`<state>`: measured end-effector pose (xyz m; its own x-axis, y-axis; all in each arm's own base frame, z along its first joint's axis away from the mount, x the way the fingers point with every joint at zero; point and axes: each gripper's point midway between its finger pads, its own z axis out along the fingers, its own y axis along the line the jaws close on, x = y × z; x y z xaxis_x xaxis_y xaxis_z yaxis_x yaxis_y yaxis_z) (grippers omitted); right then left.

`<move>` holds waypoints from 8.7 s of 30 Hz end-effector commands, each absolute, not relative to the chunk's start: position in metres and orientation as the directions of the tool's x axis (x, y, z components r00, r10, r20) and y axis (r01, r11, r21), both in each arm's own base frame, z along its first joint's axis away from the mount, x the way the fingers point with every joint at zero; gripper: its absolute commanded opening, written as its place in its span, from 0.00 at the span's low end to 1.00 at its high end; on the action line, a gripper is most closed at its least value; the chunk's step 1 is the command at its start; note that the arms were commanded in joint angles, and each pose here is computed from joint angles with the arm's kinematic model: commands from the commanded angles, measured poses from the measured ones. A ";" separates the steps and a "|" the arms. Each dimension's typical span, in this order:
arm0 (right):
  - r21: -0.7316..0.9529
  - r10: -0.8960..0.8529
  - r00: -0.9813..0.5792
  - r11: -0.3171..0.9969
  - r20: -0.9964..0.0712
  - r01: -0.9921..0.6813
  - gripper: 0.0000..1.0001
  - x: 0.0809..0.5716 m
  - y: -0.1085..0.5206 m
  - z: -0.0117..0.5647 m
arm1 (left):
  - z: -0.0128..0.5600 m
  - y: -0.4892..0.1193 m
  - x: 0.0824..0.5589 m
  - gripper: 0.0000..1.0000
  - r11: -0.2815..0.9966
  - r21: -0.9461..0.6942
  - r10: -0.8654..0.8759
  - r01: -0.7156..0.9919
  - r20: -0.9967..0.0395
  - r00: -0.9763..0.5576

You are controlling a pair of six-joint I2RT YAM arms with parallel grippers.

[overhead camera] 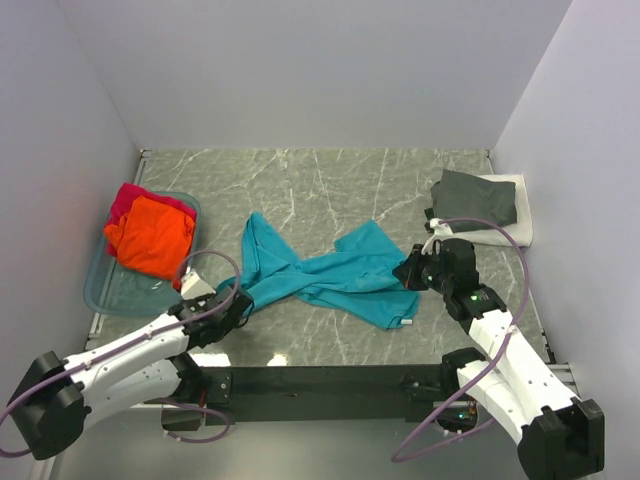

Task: Fold and stack the t-shirts
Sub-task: Flatten the tshirt out

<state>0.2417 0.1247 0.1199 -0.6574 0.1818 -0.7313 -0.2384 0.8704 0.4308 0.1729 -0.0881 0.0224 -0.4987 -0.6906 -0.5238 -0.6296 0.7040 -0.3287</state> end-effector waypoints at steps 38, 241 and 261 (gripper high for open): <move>0.131 0.277 0.221 0.850 -0.935 -0.509 0.00 0.093 0.074 0.584 | 0.554 -0.071 0.169 0.00 0.788 -0.537 -0.555 0.301 -0.831 -0.028; 0.393 0.110 -0.744 0.894 -0.659 -0.216 0.69 0.346 0.166 0.135 | 0.050 -0.026 0.202 0.69 0.388 -0.459 -0.855 -0.799 -0.502 -0.127; 0.390 0.130 -0.711 0.896 -0.691 -0.214 0.69 0.321 0.155 0.148 | 0.023 -0.028 0.196 0.53 0.366 -0.441 -0.868 -0.819 -0.480 -0.129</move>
